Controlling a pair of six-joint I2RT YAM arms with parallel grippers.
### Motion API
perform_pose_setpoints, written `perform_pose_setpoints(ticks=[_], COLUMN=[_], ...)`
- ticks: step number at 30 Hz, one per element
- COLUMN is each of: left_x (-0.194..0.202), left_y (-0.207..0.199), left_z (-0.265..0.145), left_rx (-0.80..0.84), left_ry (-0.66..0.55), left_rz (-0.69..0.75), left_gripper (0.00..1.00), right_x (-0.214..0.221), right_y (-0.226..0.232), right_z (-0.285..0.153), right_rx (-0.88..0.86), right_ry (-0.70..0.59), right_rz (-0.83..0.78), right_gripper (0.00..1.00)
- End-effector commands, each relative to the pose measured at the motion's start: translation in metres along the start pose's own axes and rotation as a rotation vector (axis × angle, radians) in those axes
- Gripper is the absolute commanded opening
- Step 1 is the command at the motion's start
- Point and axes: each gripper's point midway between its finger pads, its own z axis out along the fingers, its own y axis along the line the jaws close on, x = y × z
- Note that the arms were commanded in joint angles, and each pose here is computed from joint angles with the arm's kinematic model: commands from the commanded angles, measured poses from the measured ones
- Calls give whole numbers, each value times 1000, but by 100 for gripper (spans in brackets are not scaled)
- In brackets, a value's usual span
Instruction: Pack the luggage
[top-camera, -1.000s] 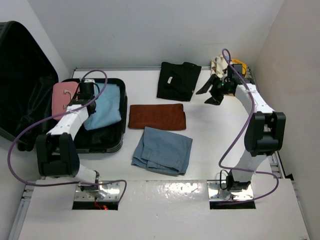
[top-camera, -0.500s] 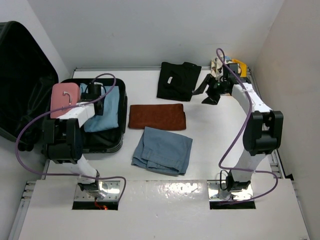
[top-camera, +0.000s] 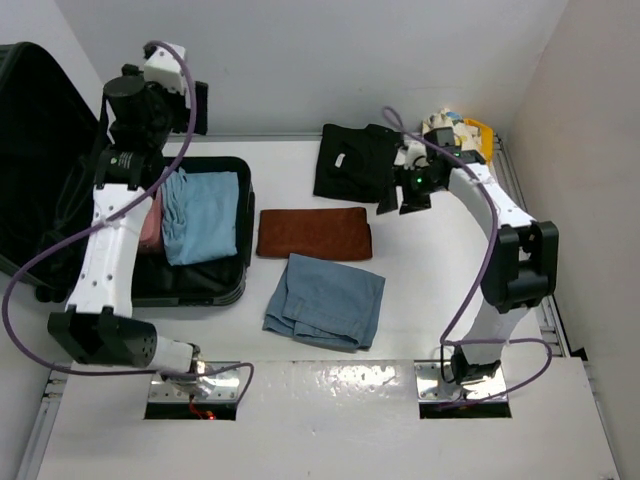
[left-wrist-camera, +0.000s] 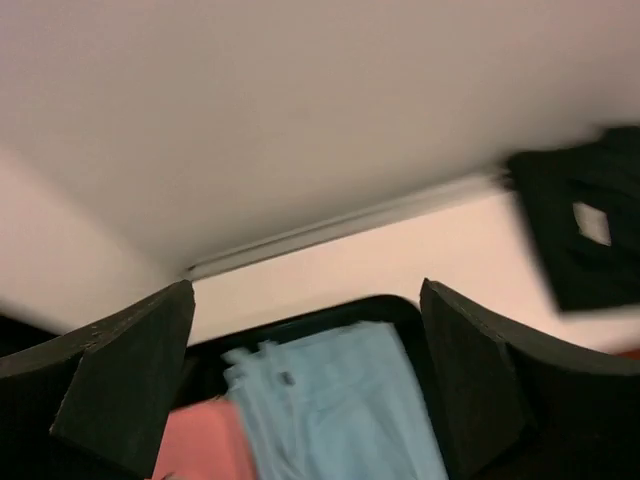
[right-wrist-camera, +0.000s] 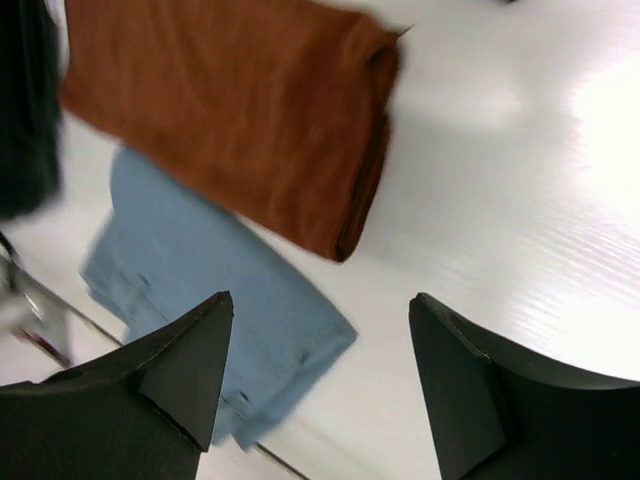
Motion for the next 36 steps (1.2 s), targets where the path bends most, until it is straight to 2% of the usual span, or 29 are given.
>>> perform_pose_setpoints(ticks=[1,3,4,5,6,7,8,9,11,13,14,16,17,18,21,27,32,36], left_x=[62,98,114,140,157,170,187,202,210,231,225,236,258,247,259,278,292,323], left_y=[-123,-168,-189,-228,-242,-254,-274,-285,-310,-333,-347,-363,-374,-386,-405,-411,-415,-416], left_z=[-31,-57,-73,-106,-124,-135,-158,-160,-170,-166,-167,-162,-155,-148,-133,-141,-149,-146], left_rx=[568,750,845,1000,1085,1183,1300,1359,1482,1595,1644,1701,1745,1768,1809,1902,1925,1908], left_ry=[178,251,262,283,301,252,247,240,207,206,174,196,250,210,240,232,261,342], left_rz=[136,223,277,330,382,510,562,627,658,696,696,710,697,695,664,747,759,789], left_gripper=[100,98,98,98,98,98,98,98,98,95,95,95,95,94,94,94,94,94], right_x=[26,35,39,48,50,55,60,61,70,80,81,85,91,90,96,111,113,112], right_y=[2,0,-8,-11,-19,-24,-36,-44,-51,-51,-58,-57,-62,-59,-57,-56,-61,-61], right_z=[-5,-7,-14,-15,-21,-28,-35,-45,-52,-63,-69,-79,-82,-89,-99,-107,-109,-111], right_rx=[15,28,33,31,22,10,11,17,-16,-28,-24,-16,-11,-7,5,43,64,69], right_ry=[71,70,60,66,60,55,56,34,32,37,21,7,6,-13,-34,-48,-76,-89], right_rz=[-178,-139,-60,-10,29,93,155,197,254,248,250,255,268,259,251,257,280,290], right_gripper=[71,72,73,73,73,73,73,73,73,73,73,73,73,73,73,73,73,73])
